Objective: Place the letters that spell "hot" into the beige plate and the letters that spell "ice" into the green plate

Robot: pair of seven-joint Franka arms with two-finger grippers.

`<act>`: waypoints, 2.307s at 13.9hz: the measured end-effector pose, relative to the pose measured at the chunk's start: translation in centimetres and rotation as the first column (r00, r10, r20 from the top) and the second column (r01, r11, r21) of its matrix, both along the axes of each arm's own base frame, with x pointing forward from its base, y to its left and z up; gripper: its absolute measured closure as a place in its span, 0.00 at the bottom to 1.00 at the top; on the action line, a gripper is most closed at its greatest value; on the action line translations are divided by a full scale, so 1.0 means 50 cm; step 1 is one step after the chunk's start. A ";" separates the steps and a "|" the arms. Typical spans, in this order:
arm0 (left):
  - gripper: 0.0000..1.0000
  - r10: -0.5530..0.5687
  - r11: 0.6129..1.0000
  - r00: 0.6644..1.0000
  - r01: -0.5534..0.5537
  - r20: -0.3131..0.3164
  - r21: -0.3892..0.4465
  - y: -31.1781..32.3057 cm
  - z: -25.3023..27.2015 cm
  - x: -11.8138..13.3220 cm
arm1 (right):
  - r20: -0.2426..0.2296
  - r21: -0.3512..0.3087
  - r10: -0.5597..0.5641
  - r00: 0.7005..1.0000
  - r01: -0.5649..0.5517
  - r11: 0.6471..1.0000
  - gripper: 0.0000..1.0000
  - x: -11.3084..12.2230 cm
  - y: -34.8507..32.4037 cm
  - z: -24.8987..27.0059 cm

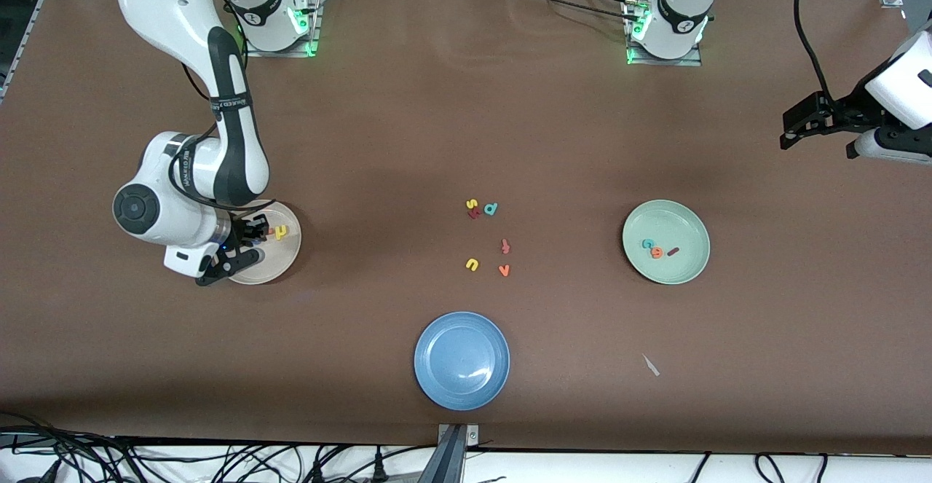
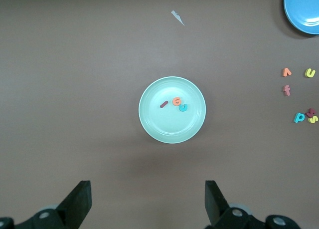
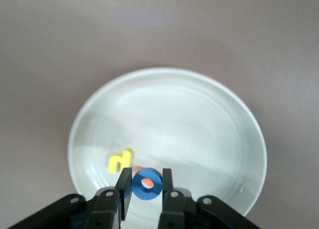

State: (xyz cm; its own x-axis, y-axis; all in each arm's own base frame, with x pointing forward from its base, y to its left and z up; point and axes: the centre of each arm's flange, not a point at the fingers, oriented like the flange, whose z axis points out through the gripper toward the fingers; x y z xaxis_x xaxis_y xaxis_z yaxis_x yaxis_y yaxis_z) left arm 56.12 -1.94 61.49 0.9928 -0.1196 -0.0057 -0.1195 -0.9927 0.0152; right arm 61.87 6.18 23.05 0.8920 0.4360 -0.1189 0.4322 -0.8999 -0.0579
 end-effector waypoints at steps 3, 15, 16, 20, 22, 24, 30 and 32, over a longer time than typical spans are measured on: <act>0.00 0.003 1.000 1.000 -0.003 0.000 0.000 0.000 0.000 0.000 | 0.018 -0.004 -0.063 0.998 0.063 0.998 0.45 -0.002 -0.005 0.003; 0.00 0.002 1.000 1.000 -0.002 -0.005 0.000 -0.001 -0.001 -0.001 | 0.091 -0.004 -0.606 0.790 0.609 0.793 0.00 0.029 0.226 0.101; 0.00 0.002 1.000 1.000 -0.002 -0.006 0.000 -0.001 -0.001 -0.001 | 0.088 0.007 -0.638 0.765 0.640 0.769 0.00 0.032 0.233 0.110; 0.00 0.002 1.000 1.000 -0.002 -0.005 0.000 -0.002 0.000 -0.001 | -0.002 0.087 -0.695 0.719 0.693 0.716 0.00 0.052 0.131 0.170; 0.00 0.002 1.000 1.000 -0.002 -0.005 0.000 -0.002 0.000 -0.001 | -0.008 0.078 -0.659 0.752 0.658 0.749 0.00 0.045 0.053 0.199; 0.00 0.002 1.000 1.000 -0.002 -0.006 0.000 -0.002 0.000 -0.001 | 0.018 0.050 -0.552 0.834 0.551 0.833 0.00 0.026 -0.004 0.221; 0.00 0.002 1.000 1.000 -0.002 -0.006 0.000 -0.002 0.001 -0.001 | 0.055 -0.032 -0.435 0.899 0.437 0.899 0.00 -0.052 -0.093 0.395; 0.00 0.002 1.000 1.000 -0.002 -0.006 0.000 -0.002 0.001 -0.002 | 0.056 -0.022 -0.422 0.905 0.424 0.906 0.00 -0.084 -0.097 0.472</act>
State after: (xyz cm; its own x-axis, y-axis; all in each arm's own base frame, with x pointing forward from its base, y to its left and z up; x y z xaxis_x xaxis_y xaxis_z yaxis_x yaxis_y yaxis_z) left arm 56.05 -2.05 61.53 0.9929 -0.1180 -0.0118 -0.1178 -0.9929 0.0157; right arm 57.68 1.32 46.63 0.9968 0.0132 -0.0786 0.0121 -0.9998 -0.0142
